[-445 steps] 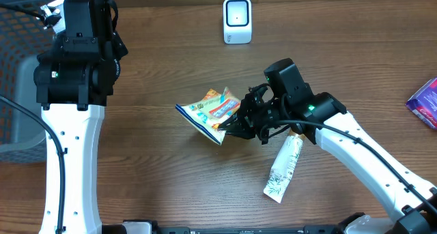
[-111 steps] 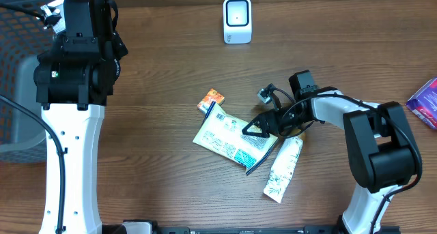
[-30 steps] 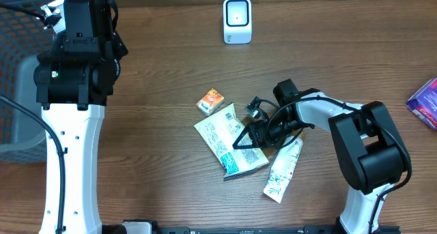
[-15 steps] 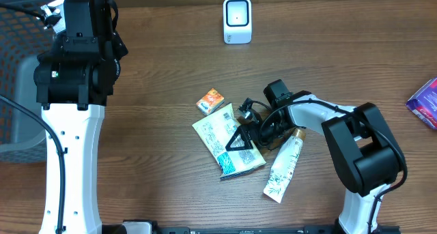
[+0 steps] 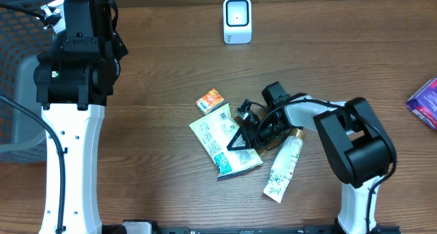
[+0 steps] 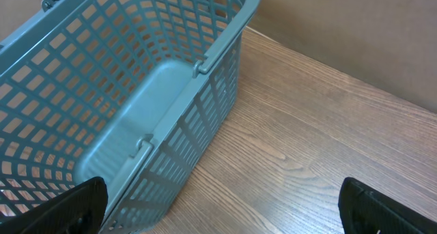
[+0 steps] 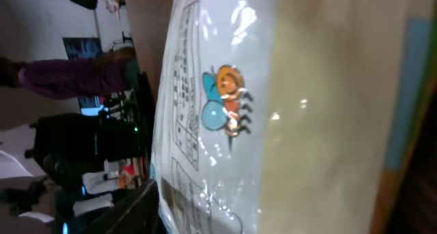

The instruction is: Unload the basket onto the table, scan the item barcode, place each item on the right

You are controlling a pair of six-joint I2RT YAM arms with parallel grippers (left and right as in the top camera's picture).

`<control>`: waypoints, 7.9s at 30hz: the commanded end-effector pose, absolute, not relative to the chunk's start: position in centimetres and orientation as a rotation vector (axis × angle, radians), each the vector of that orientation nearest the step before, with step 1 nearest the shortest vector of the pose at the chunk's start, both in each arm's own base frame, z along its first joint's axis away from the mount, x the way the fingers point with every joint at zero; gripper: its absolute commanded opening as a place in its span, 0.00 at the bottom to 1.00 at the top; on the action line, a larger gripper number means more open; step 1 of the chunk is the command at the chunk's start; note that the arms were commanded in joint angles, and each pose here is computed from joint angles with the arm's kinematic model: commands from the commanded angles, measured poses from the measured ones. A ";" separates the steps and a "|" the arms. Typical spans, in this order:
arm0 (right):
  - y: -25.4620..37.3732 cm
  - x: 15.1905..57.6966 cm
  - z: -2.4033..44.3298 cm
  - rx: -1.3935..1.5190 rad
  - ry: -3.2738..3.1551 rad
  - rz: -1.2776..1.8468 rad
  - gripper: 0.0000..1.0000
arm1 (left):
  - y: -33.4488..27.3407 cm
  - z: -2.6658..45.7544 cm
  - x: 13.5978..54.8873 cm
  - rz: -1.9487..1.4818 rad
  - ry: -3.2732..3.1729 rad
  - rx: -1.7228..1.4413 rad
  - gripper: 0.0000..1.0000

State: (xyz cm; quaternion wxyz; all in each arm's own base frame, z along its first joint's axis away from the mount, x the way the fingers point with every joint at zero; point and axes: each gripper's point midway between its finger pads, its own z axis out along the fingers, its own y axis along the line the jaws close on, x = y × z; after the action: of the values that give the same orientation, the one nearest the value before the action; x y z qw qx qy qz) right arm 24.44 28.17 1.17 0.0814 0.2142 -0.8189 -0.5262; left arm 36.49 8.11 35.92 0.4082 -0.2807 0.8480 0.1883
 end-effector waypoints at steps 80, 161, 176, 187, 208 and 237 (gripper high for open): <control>24.1 22.8 -3.5 -0.185 -2.427 -1.237 0.49 | 8.4 36.2 36.5 0.484 2.121 -0.724 1.00; 24.6 26.8 8.0 0.440 -2.752 -1.501 0.04 | 8.4 36.2 36.5 0.484 2.121 -0.724 1.00; 23.6 24.4 1.0 0.337 -2.677 -1.251 0.80 | 8.4 36.2 36.5 0.484 2.121 -0.724 1.00; 28.1 22.9 4.4 0.493 -2.459 -1.577 0.43 | 8.4 36.2 36.5 0.484 2.121 -0.724 1.00; 27.6 24.1 10.5 0.504 -2.121 -2.037 0.04 | 8.4 36.2 36.5 0.484 2.121 -0.724 1.00; 21.9 22.9 1.7 -0.014 -2.516 -1.233 1.00 | 8.4 36.2 36.5 0.484 2.121 -0.724 1.00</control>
State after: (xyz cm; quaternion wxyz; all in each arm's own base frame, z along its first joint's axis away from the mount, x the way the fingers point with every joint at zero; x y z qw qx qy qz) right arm 22.68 23.31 3.95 0.1718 0.0162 -0.8447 -0.5066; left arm 36.49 8.11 35.92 0.4082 -0.2807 0.8480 0.1883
